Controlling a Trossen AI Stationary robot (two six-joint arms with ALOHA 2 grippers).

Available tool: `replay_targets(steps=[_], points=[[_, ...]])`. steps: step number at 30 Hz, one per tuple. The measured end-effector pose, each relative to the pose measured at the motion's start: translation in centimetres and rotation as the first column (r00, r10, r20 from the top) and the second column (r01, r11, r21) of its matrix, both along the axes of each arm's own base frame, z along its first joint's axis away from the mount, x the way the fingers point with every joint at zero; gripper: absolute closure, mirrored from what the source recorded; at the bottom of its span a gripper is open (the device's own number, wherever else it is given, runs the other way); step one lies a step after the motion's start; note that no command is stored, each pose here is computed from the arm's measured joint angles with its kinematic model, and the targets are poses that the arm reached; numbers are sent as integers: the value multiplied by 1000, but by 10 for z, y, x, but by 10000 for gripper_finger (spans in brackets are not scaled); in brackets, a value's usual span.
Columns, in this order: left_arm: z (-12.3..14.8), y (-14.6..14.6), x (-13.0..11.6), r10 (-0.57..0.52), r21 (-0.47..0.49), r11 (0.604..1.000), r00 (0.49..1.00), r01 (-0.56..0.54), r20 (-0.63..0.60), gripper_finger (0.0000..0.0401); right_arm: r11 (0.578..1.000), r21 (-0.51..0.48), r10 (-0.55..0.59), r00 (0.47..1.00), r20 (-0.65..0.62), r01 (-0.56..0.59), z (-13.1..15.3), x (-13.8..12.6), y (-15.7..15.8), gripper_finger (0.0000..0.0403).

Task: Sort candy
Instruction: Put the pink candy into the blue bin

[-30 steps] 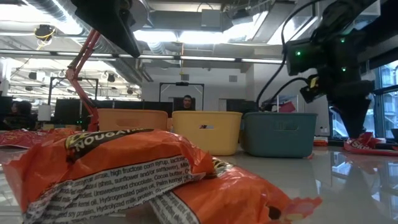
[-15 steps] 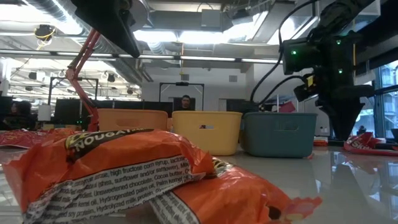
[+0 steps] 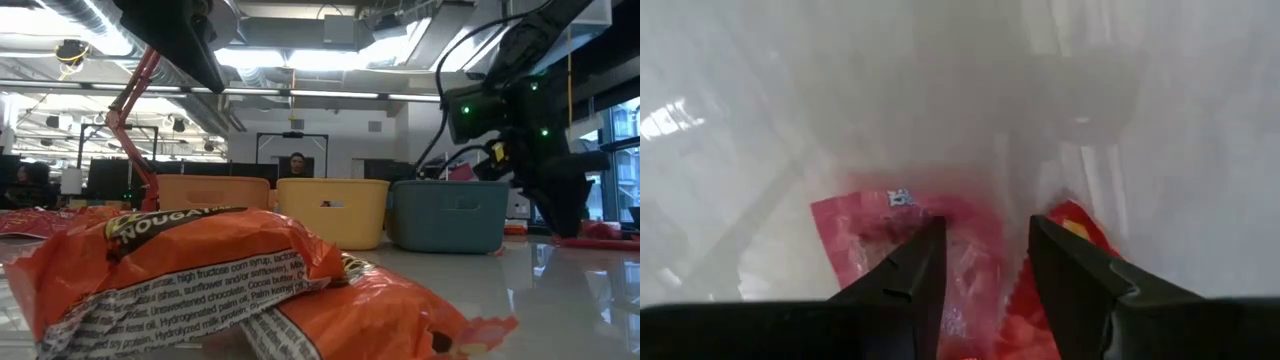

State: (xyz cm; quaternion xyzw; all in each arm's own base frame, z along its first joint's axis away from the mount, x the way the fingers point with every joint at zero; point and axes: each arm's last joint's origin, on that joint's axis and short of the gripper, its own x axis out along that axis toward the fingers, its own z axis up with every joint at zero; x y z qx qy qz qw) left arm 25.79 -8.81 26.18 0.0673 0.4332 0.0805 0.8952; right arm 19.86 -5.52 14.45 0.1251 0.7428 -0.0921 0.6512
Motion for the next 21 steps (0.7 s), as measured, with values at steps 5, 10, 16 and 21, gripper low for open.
replay_targets(steps=[5,10,16,21], points=[[0,0,0,0,0,1000,1000,0,0,274,1000,11,7,1000,-16,-7,-3,1,0,324],[0,0,0,0,0,1000,1000,0,0,274,1000,15,-15,1000,-19,16,-3,1,0,390],[0,0,0,0,0,1000,1000,0,0,274,993,0,-115,993,2,115,11,6,-1,398],[0,0,0,2,-2,1000,1000,-2,1,274,977,-57,-203,978,56,206,41,13,4,401]])
